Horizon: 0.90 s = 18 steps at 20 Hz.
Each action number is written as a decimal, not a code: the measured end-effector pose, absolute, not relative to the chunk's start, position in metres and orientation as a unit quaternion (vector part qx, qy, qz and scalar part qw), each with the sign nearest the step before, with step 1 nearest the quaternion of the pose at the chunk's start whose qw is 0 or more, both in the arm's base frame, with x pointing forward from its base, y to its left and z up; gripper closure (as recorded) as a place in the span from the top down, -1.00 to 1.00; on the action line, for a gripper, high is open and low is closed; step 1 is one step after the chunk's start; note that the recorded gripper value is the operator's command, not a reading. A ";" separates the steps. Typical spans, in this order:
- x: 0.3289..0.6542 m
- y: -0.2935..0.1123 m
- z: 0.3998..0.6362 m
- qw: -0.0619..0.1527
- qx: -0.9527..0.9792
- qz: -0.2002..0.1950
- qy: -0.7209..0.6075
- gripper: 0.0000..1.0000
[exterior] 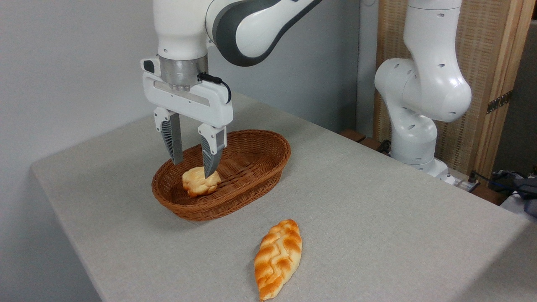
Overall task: Put bread into the basket
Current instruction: 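Raise the open gripper up out of the basket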
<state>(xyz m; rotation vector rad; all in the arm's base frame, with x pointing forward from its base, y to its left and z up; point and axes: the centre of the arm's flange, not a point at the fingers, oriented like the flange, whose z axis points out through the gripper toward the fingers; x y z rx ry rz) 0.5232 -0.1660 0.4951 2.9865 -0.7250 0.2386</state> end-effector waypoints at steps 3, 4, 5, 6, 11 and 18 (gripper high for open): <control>0.527 -0.145 0.494 0.023 0.961 0.068 -0.266 1.00; 0.527 -0.139 0.495 0.022 0.959 0.066 -0.275 1.00; 0.529 -0.127 0.496 0.020 0.953 0.064 -0.294 1.00; 0.531 -0.114 0.497 0.018 0.948 0.064 -0.311 1.00; 0.534 -0.067 0.507 0.013 0.932 0.069 -0.355 1.00; 0.532 -0.038 0.508 0.013 0.913 0.061 -0.404 1.00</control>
